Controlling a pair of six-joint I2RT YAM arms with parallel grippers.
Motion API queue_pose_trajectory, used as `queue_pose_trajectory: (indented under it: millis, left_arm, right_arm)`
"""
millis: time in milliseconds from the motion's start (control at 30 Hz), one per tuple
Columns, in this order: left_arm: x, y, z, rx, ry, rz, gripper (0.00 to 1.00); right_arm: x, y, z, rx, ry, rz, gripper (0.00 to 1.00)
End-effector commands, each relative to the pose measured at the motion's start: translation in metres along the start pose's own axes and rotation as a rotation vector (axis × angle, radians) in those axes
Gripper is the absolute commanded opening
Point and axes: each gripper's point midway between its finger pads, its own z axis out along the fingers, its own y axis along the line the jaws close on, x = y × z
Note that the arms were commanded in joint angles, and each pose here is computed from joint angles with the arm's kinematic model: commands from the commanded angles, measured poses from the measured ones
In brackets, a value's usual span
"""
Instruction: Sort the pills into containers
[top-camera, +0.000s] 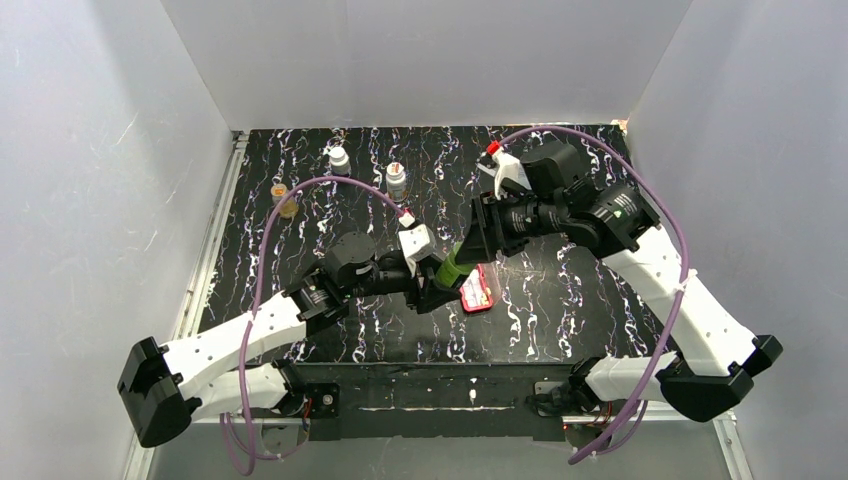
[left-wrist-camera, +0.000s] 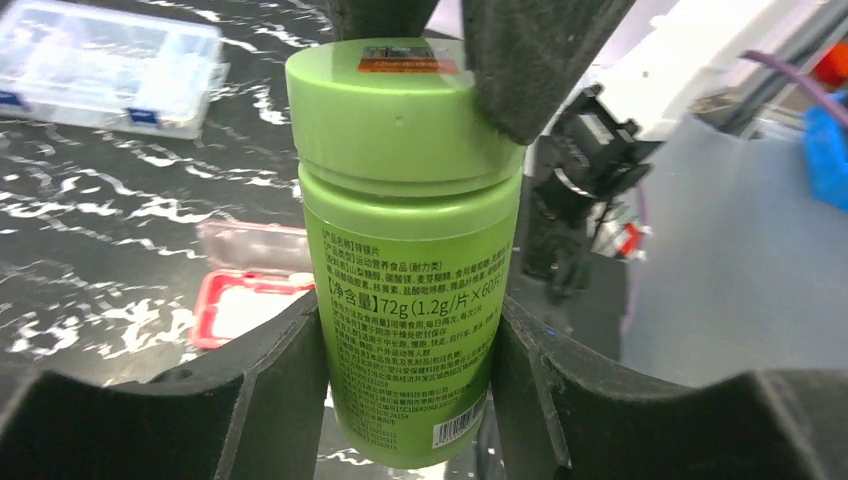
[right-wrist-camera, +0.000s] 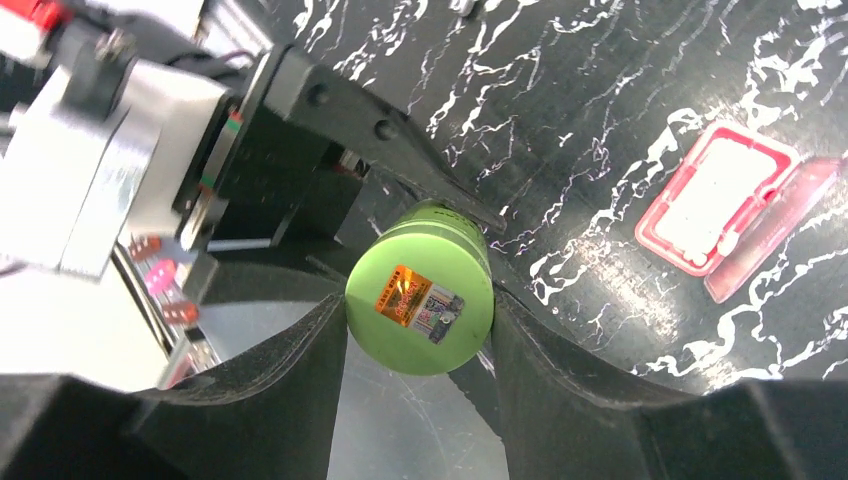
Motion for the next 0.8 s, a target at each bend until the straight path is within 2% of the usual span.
queue_pose_trajectory:
  millis: [0,133,167,200,233,333,367,567,767]
  left_arm:
    - [-0.051,0.033,-0.002,-0.229,-0.175,0.156,0.00]
    - [-0.052,0.040,0.001,-0.292,-0.167,0.222,0.00]
    - [-0.051,0.040,0.002,-0.295,-0.163,0.231,0.00]
    - [-0.049,0.039,0.004,-0.291,-0.154,0.234,0.00]
    - [-0.047,0.037,0.005,-0.275,-0.144,0.233,0.00]
    - [-0.040,0.023,0.008,-0.198,-0.124,0.207,0.00]
    - [-0.037,0.017,0.009,-0.164,-0.119,0.199,0.00]
    - [-0.022,-0.028,0.003,0.082,-0.061,0.123,0.00]
    - [-0.026,-0.064,-0.017,0.282,-0.046,0.043,0.00]
  right_arm:
    - [0.006,-0.002,0.007,0.051,0.033,0.179,0.30]
    - [0.002,-0.006,0.010,0.084,0.009,0.234,0.30]
    - [0.001,-0.008,0.010,0.096,0.001,0.240,0.33]
    - [-0.001,-0.010,0.009,0.105,-0.011,0.241,0.41]
    - [-0.003,-0.011,0.008,0.114,-0.026,0.236,0.53]
    - [-0.012,-0.013,-0.001,0.133,-0.086,0.184,0.93]
    - [-0.015,-0.013,-0.005,0.138,-0.103,0.165,0.98]
    - [-0.030,-0.011,-0.028,0.114,-0.211,0.017,0.98]
    - [-0.020,0.020,-0.042,-0.123,-0.249,-0.177,0.99]
